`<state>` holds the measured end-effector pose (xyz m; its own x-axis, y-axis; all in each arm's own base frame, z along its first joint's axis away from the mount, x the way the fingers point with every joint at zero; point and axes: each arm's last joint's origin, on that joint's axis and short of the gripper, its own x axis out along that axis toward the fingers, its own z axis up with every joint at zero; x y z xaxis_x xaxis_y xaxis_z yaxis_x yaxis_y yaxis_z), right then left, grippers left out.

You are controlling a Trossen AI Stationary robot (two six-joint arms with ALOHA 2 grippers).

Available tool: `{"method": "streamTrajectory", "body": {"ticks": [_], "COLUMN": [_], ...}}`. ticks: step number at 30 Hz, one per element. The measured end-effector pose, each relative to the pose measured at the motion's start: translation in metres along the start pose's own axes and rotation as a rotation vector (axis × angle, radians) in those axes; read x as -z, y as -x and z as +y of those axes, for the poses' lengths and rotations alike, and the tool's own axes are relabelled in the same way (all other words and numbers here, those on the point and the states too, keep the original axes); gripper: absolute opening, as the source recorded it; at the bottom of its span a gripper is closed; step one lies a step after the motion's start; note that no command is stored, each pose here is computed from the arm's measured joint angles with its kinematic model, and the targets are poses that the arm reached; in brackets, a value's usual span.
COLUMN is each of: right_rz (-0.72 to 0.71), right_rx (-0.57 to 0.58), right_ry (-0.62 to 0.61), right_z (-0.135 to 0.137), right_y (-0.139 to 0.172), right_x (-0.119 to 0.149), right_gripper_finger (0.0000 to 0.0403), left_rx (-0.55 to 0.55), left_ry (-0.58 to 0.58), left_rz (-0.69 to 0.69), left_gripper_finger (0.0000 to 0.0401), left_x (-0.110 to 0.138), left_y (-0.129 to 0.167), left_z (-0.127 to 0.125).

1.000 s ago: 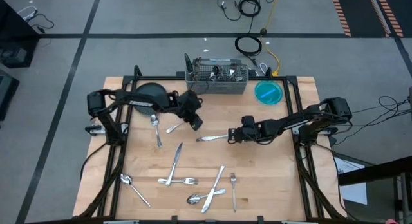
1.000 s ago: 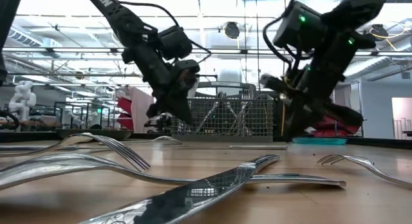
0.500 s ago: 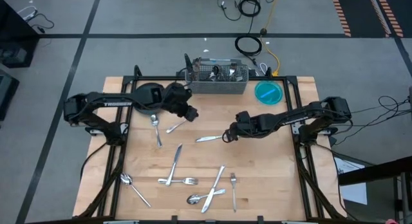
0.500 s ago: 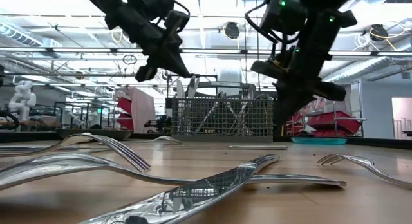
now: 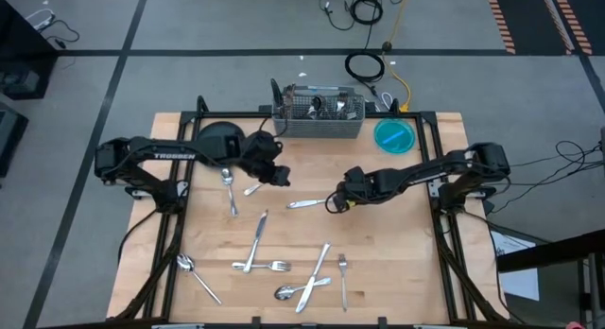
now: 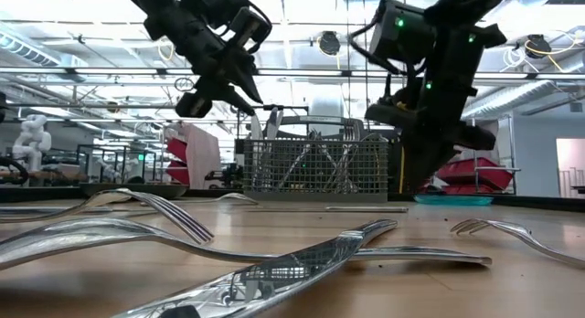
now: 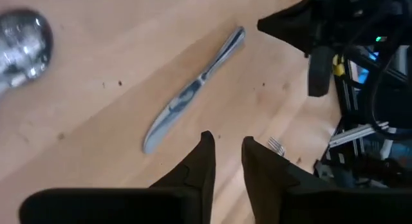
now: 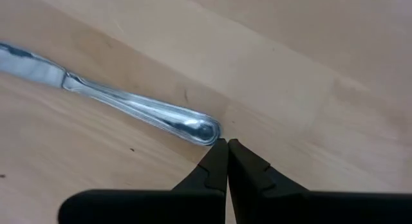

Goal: Sort silverware
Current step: Put the table knife into the silverware organizer

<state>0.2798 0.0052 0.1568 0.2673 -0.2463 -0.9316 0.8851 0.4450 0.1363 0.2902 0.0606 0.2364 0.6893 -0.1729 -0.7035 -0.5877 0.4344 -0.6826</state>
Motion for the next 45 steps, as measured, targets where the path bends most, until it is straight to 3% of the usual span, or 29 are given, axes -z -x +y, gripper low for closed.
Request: {"method": "streamTrajectory", "body": {"ticks": [8,17,32,45], "right_rz": [0.019,0.015,0.025,0.055], "right_rx": [-0.014,-0.017,-0.055,-0.074], "right_ry": [0.022,0.041,-0.020,-0.086], "right_z": [0.007,0.007,0.015,0.016], "right_y": [-0.019,-0.019,-0.028,-0.029], "right_x": [0.003,0.002,0.004,0.005], "right_gripper_finger": [0.0000,0.0000,0.0000,0.0000], "left_rx": [-0.023,-0.074,-0.020,-0.052], "left_ry": [0.057,0.070,0.330,0.439], "left_rz": [0.058,0.064,-0.069,-0.099], "left_gripper_finger": [0.0116,0.0119,0.0119,0.0119], "left_x": [0.016,0.032,0.056,0.069], "left_y": [-0.008,-0.017,-0.041,-0.052], "left_z": [0.000,0.009,0.034,0.045]}}
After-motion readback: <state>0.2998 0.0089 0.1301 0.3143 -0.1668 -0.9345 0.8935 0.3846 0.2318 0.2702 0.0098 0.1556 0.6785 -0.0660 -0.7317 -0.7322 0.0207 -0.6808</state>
